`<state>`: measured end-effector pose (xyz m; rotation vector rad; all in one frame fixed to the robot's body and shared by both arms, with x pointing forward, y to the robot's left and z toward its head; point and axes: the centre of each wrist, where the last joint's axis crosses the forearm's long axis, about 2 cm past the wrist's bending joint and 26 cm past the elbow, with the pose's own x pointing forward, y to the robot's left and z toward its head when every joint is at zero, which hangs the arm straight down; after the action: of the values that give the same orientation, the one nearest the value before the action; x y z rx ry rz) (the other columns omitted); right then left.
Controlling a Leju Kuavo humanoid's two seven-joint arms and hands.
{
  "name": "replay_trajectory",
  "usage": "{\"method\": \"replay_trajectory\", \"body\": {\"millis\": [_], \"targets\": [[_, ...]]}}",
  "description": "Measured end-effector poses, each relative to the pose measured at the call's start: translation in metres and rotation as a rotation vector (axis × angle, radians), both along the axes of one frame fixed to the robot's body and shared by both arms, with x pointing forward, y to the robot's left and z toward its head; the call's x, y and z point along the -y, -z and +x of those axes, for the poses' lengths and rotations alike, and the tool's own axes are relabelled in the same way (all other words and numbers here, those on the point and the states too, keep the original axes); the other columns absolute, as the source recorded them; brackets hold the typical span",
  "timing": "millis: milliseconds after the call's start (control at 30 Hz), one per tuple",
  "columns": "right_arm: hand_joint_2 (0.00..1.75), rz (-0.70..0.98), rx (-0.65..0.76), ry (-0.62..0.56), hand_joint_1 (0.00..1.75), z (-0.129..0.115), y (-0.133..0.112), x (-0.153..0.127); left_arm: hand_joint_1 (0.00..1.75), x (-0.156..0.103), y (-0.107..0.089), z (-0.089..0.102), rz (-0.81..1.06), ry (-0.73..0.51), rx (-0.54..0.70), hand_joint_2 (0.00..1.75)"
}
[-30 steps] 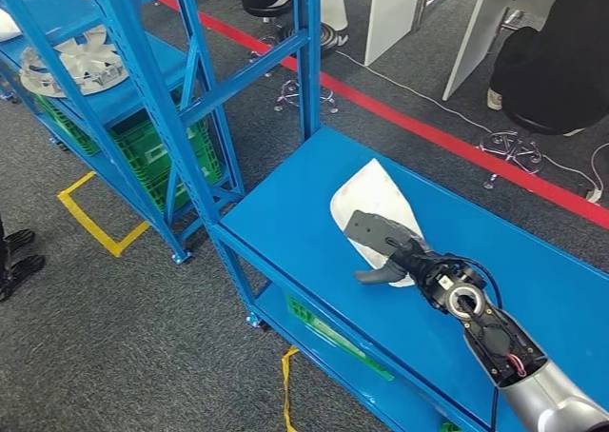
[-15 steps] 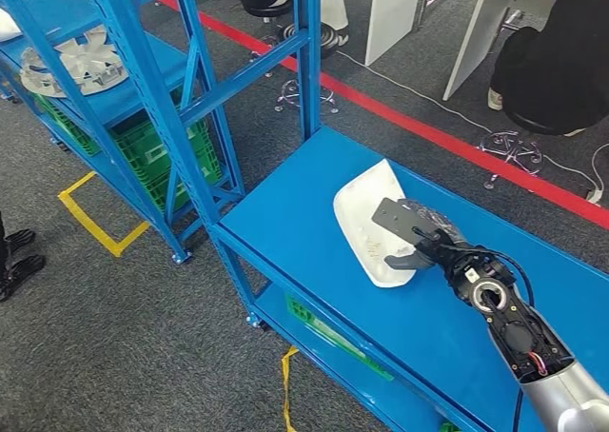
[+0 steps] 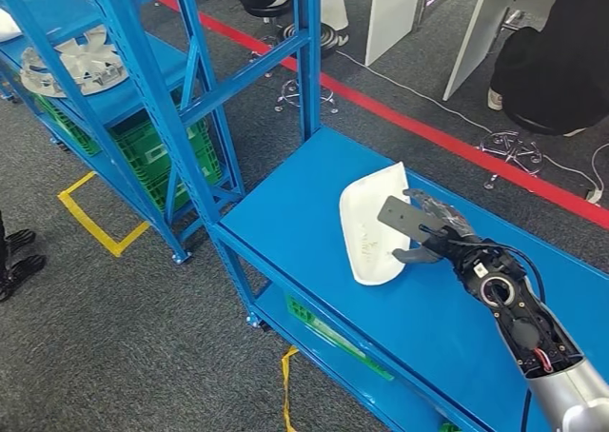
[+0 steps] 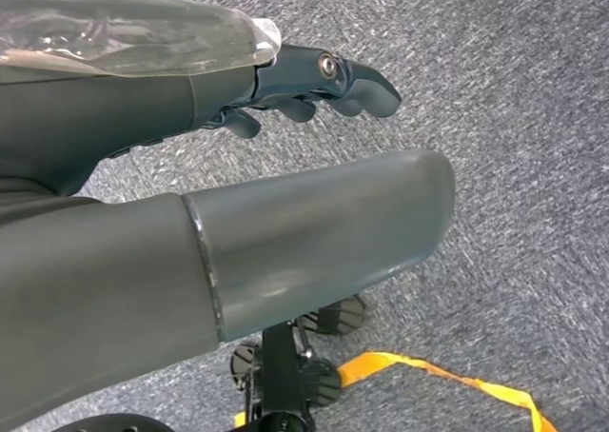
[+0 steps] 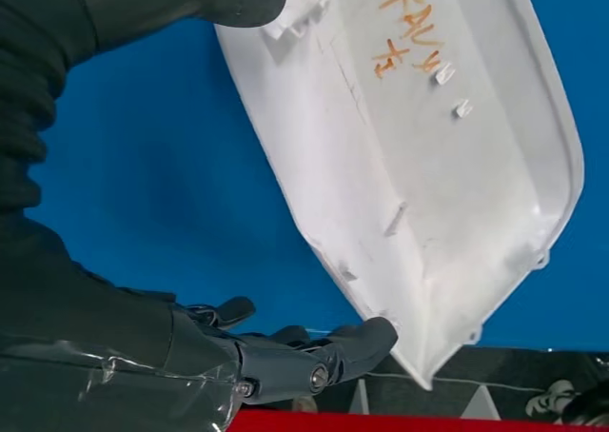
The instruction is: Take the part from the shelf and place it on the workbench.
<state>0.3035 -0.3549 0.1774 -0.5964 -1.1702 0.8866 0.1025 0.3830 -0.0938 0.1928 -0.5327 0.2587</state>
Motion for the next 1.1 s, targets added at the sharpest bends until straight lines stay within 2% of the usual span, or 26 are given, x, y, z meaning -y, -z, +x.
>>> {"method": "replay_trajectory", "body": {"millis": [600, 900, 1100], "targets": [[1.75, 0.022, 0.06, 0.055, 0.0, 0.009, -0.01, 0.009, 0.0, 0.0, 0.0, 0.002, 0.001, -0.001, 0.003, 0.0], [1.75, 0.069, 0.186, 0.167, 0.0, 0.025, -0.018, 0.037, 0.0, 0.0, 0.0, -0.002, 0.01, -0.016, -0.001, 0.0], [1.75, 0.074, 0.093, 0.143, 0.0, 0.023, -0.013, 0.04, 0.0, 0.0, 0.001, -0.004, 0.008, -0.015, 0.0, 0.0]]}}
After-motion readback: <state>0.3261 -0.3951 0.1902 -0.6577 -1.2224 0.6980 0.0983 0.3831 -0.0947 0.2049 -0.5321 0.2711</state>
